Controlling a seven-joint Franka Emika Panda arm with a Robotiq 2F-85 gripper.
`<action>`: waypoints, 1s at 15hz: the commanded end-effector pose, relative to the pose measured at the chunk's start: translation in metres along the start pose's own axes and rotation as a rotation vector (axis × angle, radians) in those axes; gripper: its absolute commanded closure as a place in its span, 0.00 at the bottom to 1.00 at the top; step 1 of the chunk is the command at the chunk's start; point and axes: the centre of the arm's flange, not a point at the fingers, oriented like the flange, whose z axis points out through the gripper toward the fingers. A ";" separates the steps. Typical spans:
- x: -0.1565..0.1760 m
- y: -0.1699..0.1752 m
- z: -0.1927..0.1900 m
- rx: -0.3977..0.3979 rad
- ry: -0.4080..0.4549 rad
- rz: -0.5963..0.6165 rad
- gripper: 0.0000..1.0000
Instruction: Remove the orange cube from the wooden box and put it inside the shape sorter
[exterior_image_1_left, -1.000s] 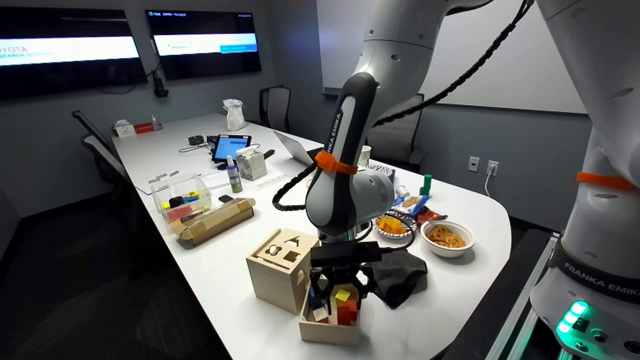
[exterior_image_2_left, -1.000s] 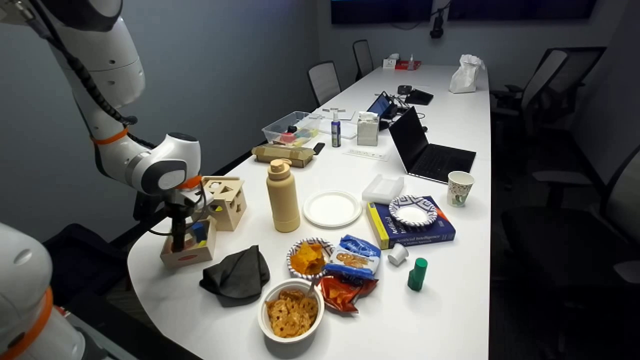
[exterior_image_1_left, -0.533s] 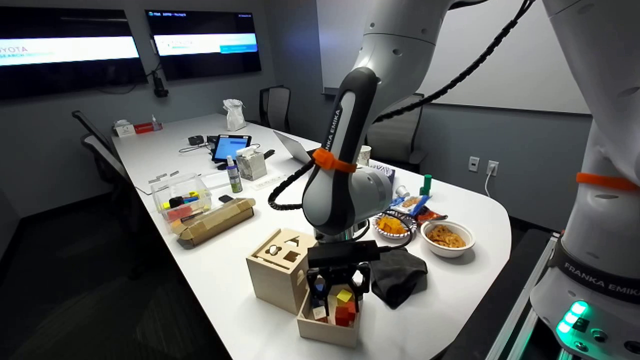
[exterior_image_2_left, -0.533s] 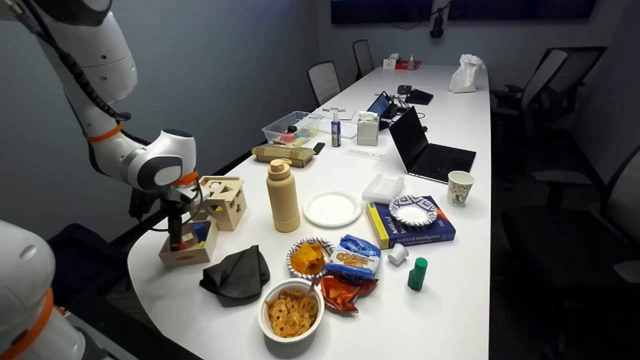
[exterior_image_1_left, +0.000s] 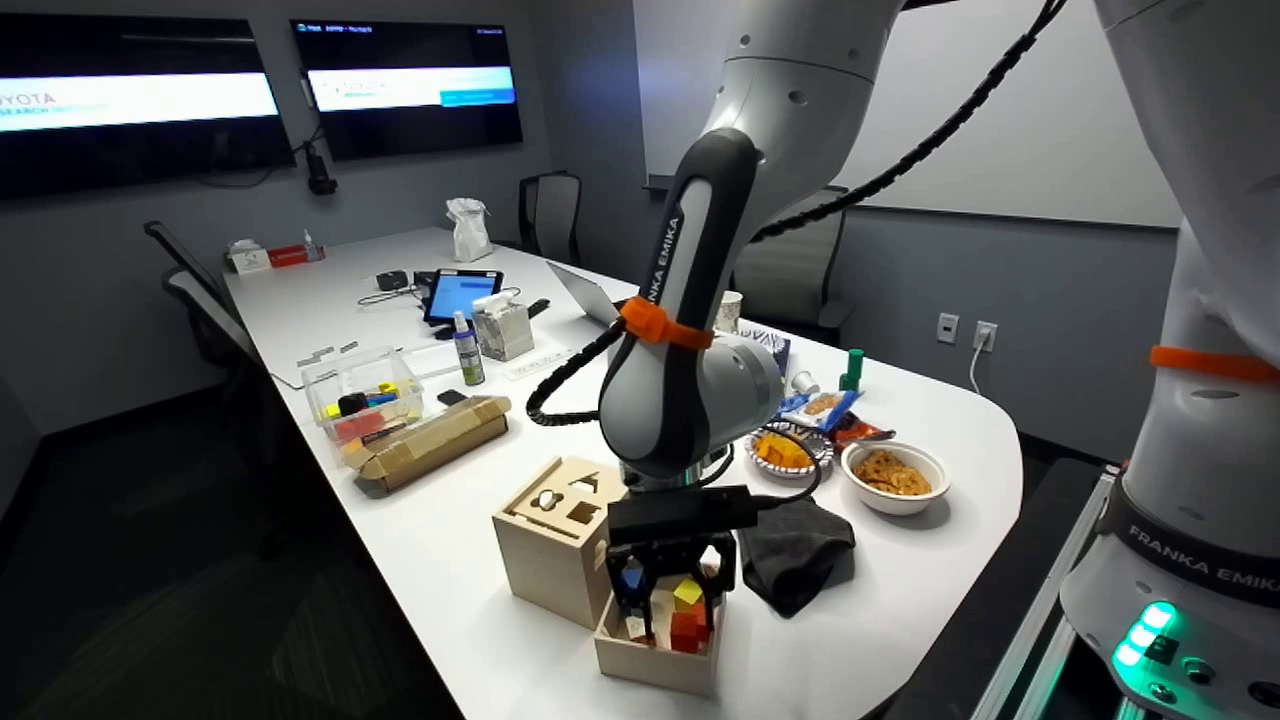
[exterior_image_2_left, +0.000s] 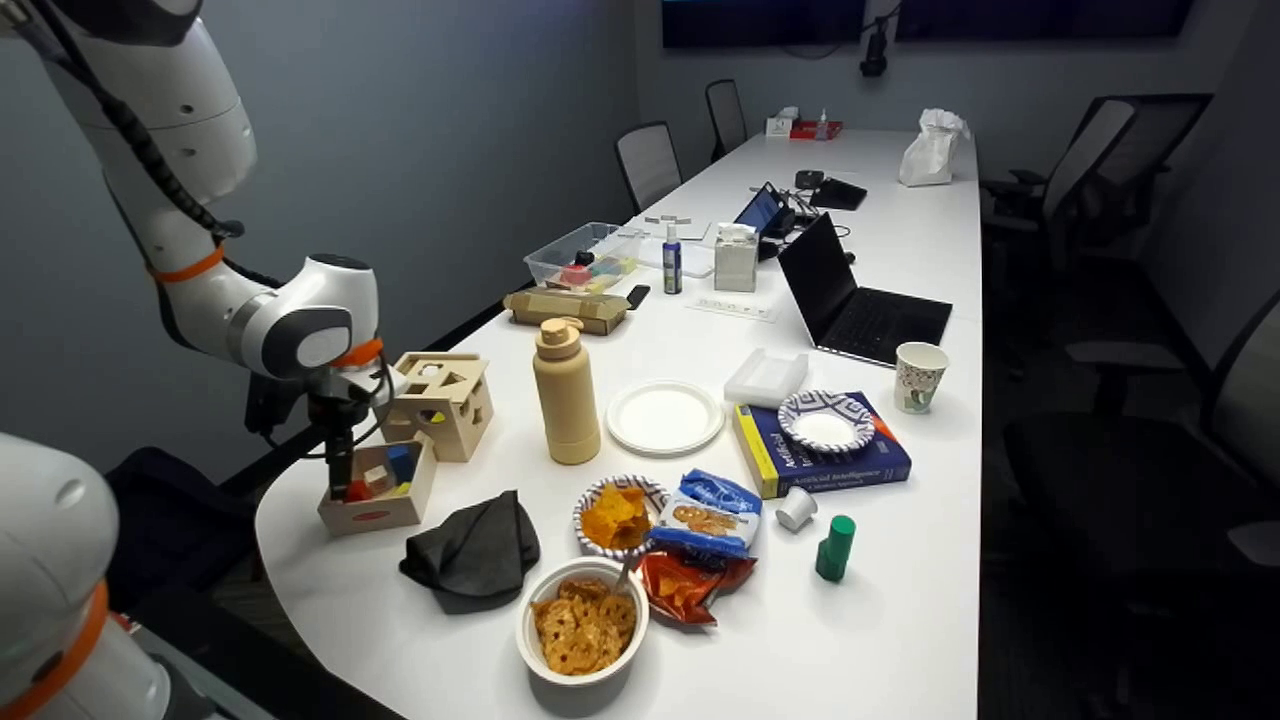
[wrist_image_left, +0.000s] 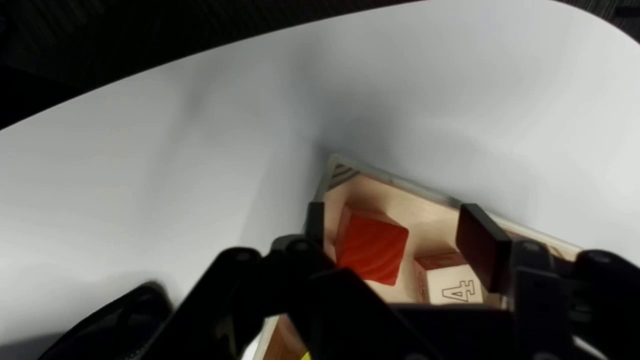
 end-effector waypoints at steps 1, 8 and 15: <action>0.001 -0.001 -0.007 -0.009 0.011 0.012 0.29; 0.018 -0.005 -0.007 0.002 0.008 0.026 0.32; 0.021 -0.008 -0.004 0.000 -0.008 0.030 0.32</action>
